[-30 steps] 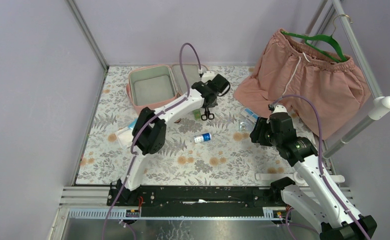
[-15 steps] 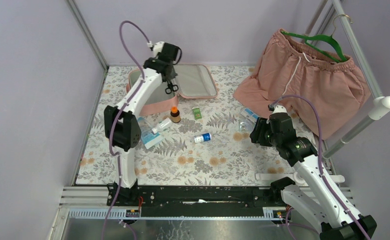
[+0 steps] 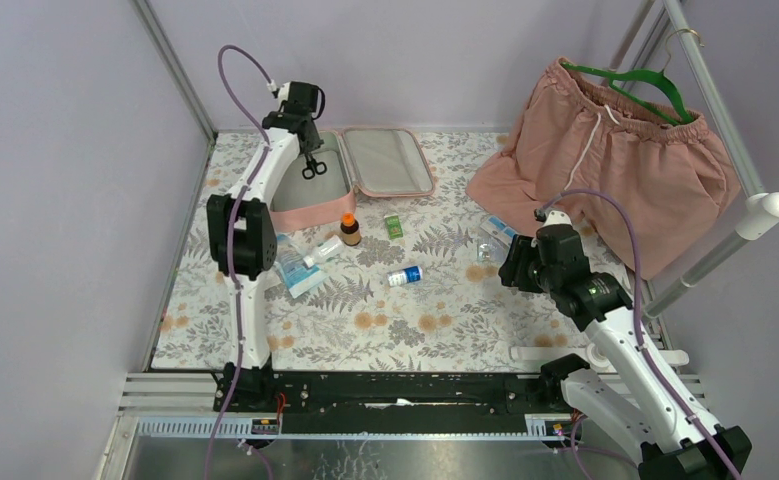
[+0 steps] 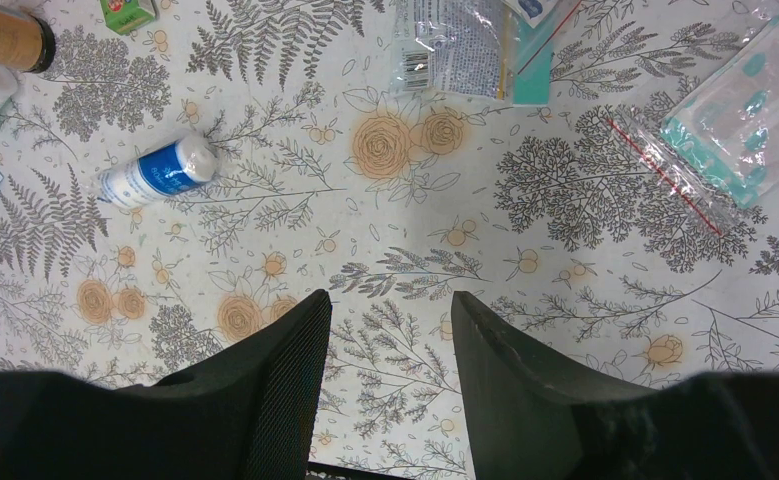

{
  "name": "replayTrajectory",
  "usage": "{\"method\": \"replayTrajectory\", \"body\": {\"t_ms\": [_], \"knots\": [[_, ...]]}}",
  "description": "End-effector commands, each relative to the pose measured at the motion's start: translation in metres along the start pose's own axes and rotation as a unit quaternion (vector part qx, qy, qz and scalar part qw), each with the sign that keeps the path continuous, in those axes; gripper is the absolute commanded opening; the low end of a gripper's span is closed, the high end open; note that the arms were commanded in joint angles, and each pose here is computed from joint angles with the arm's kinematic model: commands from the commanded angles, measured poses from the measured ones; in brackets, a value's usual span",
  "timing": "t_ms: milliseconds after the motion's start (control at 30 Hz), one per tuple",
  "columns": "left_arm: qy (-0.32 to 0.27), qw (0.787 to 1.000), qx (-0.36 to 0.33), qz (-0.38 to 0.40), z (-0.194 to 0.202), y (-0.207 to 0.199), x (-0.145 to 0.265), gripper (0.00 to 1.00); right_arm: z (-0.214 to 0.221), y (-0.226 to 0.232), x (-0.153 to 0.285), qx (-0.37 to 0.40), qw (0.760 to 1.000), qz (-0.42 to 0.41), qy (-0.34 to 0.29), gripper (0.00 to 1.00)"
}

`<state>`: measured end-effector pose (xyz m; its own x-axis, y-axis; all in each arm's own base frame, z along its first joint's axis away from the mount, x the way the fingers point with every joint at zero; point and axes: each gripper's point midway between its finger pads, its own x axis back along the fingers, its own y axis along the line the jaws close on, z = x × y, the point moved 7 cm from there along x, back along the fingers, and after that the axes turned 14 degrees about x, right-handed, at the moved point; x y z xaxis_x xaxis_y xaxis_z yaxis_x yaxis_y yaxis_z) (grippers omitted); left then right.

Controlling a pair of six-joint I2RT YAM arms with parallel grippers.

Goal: Organize the medicine kit
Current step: Place the scissors in the medicine box.

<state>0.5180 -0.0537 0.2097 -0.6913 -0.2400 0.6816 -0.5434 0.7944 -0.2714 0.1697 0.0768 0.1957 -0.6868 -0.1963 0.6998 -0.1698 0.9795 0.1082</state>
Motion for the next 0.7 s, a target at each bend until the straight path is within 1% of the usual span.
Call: {"method": "replayTrajectory", "body": {"t_ms": [0, 133, 200, 300, 367, 467, 600, 667], "knots": [[-0.010, 1.000, -0.016, 0.020, -0.001, -0.008, -0.020, 0.27, -0.004, 0.003, 0.000, -0.002, 1.000, -0.008, -0.005, 0.56], [0.001, 1.000, -0.019, 0.010, 0.011, -0.004, -0.033, 0.32, -0.003, 0.003, -0.001, -0.001, 1.000, -0.008, -0.003, 0.56], [0.006, 1.000, -0.018, 0.005, 0.017, -0.001, -0.036, 0.40, -0.003, 0.002, -0.002, -0.002, 1.000, -0.007, -0.002, 0.56], [0.007, 1.000, -0.017, 0.004, 0.019, 0.003, -0.034, 0.46, -0.003, 0.003, -0.002, 0.000, 1.000, -0.009, 0.000, 0.56], [0.007, 1.000, -0.017, 0.006, 0.018, 0.003, -0.029, 0.48, -0.003, 0.003, -0.002, 0.000, 1.000, -0.011, 0.001, 0.56], [0.002, 1.000, -0.010, 0.015, 0.010, 0.004, -0.009, 0.49, -0.003, 0.003, -0.002, 0.001, 1.000, -0.012, 0.000, 0.56], [-0.006, 0.999, 0.015, 0.038, -0.001, 0.010, 0.036, 0.51, -0.003, 0.004, -0.003, 0.001, 1.000, -0.013, -0.001, 0.56], [0.001, 0.998, 0.028, 0.048, 0.006, 0.020, 0.058, 0.53, -0.003, 0.004, -0.004, 0.002, 1.000, -0.014, 0.000, 0.56]]}}
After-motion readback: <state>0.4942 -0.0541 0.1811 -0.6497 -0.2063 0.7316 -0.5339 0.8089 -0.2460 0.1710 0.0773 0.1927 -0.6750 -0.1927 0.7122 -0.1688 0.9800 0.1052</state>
